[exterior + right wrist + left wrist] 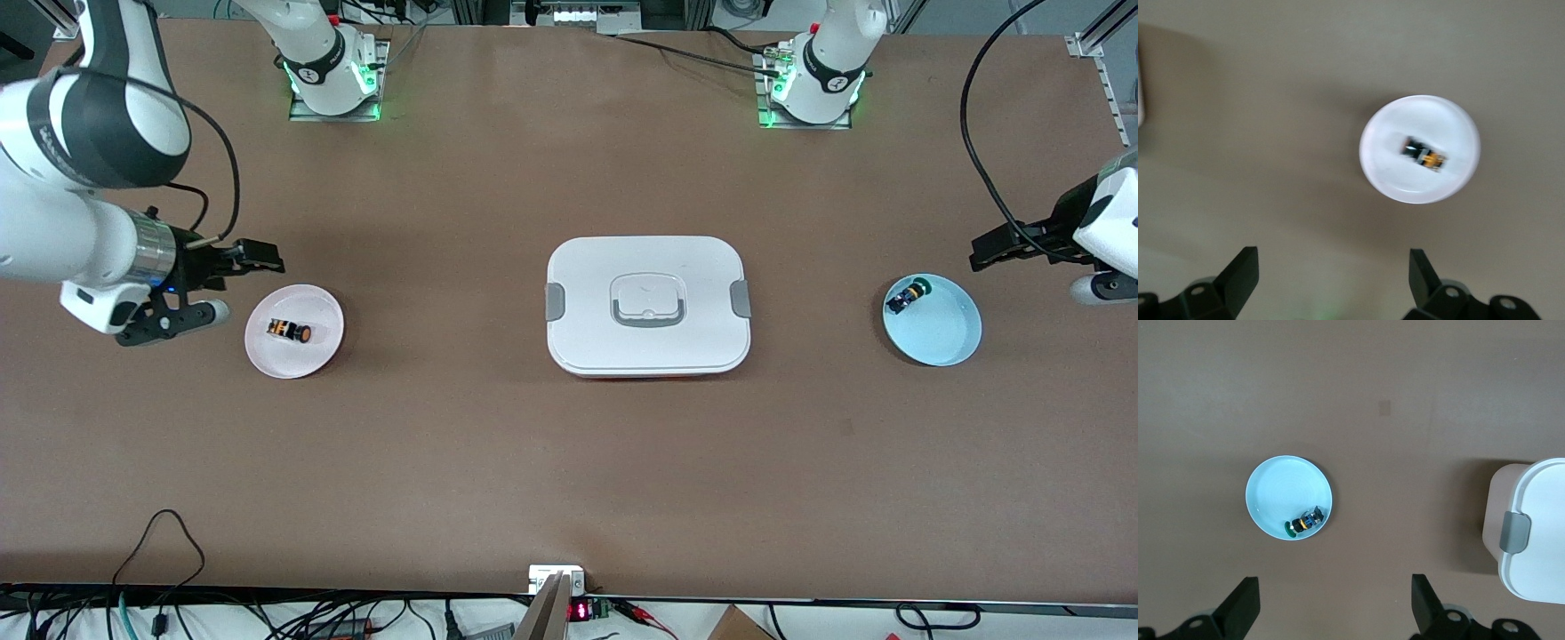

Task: Transfer orange switch to right arm and place

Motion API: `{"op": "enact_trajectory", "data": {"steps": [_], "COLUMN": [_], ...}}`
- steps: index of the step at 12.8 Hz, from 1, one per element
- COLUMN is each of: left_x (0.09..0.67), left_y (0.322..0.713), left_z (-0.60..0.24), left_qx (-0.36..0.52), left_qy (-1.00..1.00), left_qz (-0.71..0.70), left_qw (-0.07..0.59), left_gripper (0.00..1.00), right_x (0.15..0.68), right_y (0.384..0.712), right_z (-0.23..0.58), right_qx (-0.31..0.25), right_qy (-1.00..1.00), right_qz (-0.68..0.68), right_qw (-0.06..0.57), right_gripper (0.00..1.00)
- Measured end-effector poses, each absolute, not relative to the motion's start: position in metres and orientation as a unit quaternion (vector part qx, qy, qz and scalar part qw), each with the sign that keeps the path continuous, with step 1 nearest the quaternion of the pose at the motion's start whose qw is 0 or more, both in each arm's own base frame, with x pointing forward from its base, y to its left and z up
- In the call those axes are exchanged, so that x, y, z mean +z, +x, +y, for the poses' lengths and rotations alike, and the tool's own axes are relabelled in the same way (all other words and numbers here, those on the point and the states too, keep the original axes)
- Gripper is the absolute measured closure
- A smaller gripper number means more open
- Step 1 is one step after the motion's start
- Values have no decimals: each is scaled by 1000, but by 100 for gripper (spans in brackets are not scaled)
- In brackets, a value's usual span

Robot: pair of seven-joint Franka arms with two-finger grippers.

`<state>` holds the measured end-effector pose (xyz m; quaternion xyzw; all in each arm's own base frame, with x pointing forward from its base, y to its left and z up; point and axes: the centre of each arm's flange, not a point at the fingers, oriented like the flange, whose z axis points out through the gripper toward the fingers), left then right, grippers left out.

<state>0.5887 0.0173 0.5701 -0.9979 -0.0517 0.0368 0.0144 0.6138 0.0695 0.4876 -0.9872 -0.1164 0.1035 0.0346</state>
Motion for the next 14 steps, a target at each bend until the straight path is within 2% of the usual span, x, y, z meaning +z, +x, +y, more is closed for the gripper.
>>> {"op": "enact_trajectory", "data": {"steps": [4,8,14], "left_x": [570,570,570], "left_y": [589,589,589], "left_z": [17,17,17], "left_qx": [37,37,37], "left_qy": [-998,-998,-998], "left_qz": [-52,-52,-52], "left_qw": [12,12,12], "left_gripper": [0,0,0], "right_x": [534,538,545], "right_y": [624,619,574], "right_z": [14,-9,-13], "right_qx": [61,63,58], "right_qy": [-996,-998,-998], "right_qz": [-58,-25,-6], "right_qw": [3,-4,-2], "right_gripper": [0,0,0]}}
